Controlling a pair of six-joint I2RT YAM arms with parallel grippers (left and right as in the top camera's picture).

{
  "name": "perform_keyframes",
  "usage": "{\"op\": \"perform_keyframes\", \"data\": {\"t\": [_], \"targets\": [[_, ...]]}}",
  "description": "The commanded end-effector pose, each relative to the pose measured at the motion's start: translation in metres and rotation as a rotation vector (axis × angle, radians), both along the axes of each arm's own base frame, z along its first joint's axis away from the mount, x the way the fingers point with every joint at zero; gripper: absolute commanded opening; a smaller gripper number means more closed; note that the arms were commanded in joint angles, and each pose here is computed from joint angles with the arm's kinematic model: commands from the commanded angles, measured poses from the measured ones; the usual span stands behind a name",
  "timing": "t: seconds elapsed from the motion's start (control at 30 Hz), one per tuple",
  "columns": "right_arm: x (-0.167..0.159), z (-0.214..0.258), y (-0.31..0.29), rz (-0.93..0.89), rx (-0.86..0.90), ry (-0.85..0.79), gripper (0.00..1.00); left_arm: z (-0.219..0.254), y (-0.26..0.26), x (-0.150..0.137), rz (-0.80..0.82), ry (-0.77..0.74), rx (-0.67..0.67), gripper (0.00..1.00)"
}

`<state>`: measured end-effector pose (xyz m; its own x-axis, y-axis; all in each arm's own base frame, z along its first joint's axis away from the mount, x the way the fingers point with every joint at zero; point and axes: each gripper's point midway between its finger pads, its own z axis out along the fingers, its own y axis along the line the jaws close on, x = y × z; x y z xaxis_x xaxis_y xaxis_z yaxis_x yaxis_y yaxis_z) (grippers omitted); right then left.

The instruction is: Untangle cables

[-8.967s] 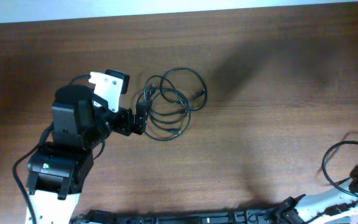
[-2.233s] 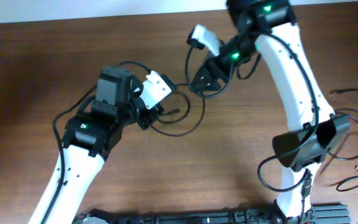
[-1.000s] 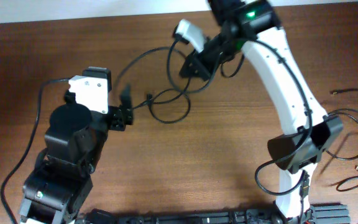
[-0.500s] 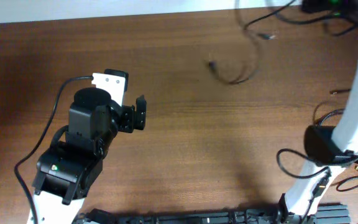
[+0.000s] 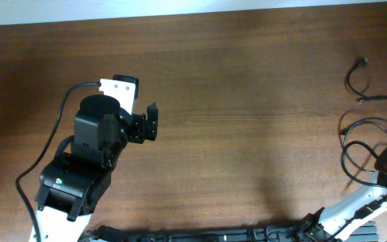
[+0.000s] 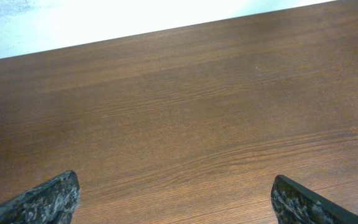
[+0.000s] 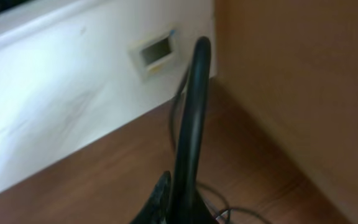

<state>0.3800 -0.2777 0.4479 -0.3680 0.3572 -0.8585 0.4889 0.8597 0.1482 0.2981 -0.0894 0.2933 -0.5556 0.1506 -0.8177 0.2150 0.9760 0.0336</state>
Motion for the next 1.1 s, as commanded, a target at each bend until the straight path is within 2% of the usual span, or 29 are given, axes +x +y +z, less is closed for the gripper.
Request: {"op": "perform_keyframes", "data": {"t": [0.0, 0.13, 0.27, 0.37, 0.53, 0.67, 0.8, 0.83, 0.87, 0.9, 0.93, 0.97, 1.0, 1.07], "targets": [[-0.014, 0.026, -0.018, -0.053, -0.061, -0.073, 0.04, 0.005, -0.002, 0.0, -0.007, -0.007, -0.011, 0.99], [-0.006, 0.047, -0.032, -0.062, -0.131, -0.152, 0.04, 0.005, -0.002, 0.0, -0.007, -0.007, -0.011, 0.99], [0.009, 0.034, -0.046, -0.065, -0.121, -0.151, 0.04, 0.005, -0.002, 0.0, -0.007, -0.007, -0.011, 0.99], [0.023, -0.005, -0.06, -0.066, -0.056, -0.08, 0.04, 0.004, -0.002, 0.0, -0.007, -0.006, -0.01, 0.99], [0.041, -0.106, -0.079, -0.067, 0.125, 0.116, 0.04, 0.004, -0.002, 0.0, -0.007, -0.006, -0.01, 0.99], [0.046, -0.159, -0.082, -0.066, 0.221, 0.22, 0.04, 0.004, -0.002, 0.0, -0.007, -0.006, -0.01, 0.99], [0.05, -0.193, -0.072, -0.046, 0.292, 0.299, 0.04, 0.004, -0.002, 0.0, -0.007, -0.006, -0.01, 0.99], [0.052, -0.201, -0.066, -0.036, 0.308, 0.32, 0.08, 0.004, -0.002, 0.0, -0.007, -0.006, -0.01, 0.99], [0.054, -0.204, -0.061, -0.028, 0.318, 0.333, 0.2, 0.004, -0.002, 0.0, -0.007, -0.006, -0.011, 0.99], [0.057, -0.208, -0.049, -0.008, 0.329, 0.354, 0.45, 0.004, -0.002, 0.0, -0.007, -0.006, -0.01, 0.99], [0.061, -0.209, -0.042, 0.006, 0.331, 0.361, 0.62, 0.004, -0.002, 0.0, -0.007, -0.006, -0.011, 0.99], [0.064, -0.209, -0.036, 0.017, 0.332, 0.368, 0.75, 0.004, -0.002, 0.0, -0.007, -0.006, -0.011, 0.99], [0.067, -0.211, -0.026, 0.035, 0.337, 0.381, 0.83, 0.004, -0.002, 0.0, -0.007, -0.006, -0.01, 0.99], [0.072, -0.214, -0.011, 0.066, 0.341, 0.403, 0.87, 0.004, -0.002, 0.0, -0.007, -0.006, -0.011, 0.99]]}}
